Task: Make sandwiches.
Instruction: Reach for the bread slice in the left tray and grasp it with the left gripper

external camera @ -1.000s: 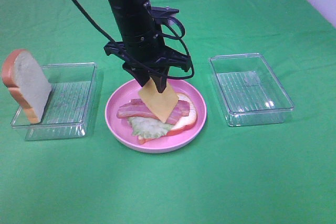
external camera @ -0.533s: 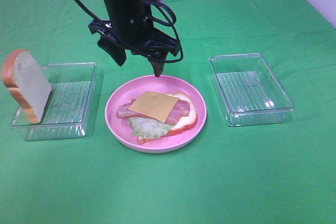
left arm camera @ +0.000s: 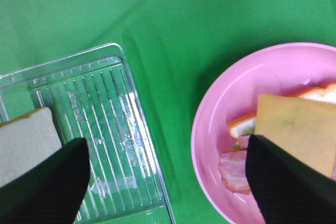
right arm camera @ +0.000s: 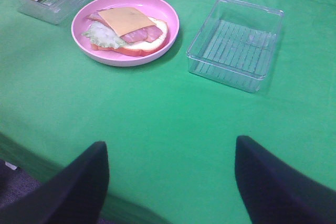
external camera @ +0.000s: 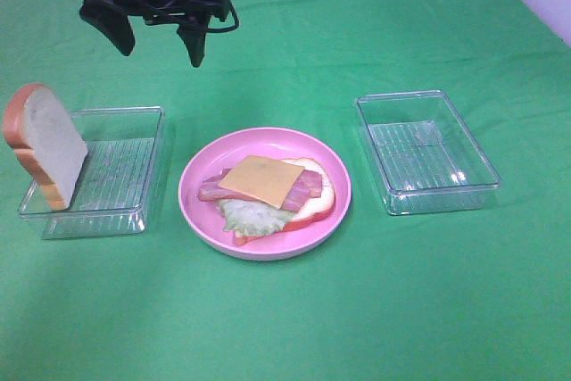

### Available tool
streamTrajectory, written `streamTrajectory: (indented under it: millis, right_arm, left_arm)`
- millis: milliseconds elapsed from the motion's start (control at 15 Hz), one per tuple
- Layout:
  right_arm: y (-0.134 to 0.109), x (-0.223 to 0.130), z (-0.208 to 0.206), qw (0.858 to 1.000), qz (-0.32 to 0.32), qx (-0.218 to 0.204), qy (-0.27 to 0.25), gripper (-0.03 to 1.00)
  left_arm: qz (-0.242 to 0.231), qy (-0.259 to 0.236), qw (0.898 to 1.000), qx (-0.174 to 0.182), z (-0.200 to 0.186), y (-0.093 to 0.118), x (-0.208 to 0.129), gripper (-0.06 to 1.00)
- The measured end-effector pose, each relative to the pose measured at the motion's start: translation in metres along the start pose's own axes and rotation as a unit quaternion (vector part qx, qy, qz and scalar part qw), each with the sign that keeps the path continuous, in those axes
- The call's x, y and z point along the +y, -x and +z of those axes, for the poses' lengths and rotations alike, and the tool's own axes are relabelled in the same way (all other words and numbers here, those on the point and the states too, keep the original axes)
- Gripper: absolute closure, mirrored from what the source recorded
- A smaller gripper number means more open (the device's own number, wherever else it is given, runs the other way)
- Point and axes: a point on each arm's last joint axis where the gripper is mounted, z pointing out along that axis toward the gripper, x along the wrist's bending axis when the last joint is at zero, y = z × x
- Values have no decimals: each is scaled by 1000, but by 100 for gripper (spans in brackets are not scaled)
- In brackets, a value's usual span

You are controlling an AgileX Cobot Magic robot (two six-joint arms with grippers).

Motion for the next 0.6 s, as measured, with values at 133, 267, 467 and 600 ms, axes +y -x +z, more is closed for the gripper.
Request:
streamTrajectory:
  millis: [133, 267, 467, 600]
  right_arm:
    - [0, 0, 0, 1000, 0, 0, 0, 32]
    - [0, 0, 0, 1000, 0, 0, 0, 32]
    - [0, 0, 0, 1000, 0, 0, 0, 32]
    - [0, 0, 0, 1000, 0, 0, 0, 32]
  left_arm:
    - [-18, 3, 1000, -7, -5, -11, 2, 17]
    - [-56, 21, 998, -4, -25, -44, 7, 17]
    - [-88, 29, 996, 6, -40, -75, 2, 17]
    - [-119, 15, 993, 21, -47, -105, -14, 17]
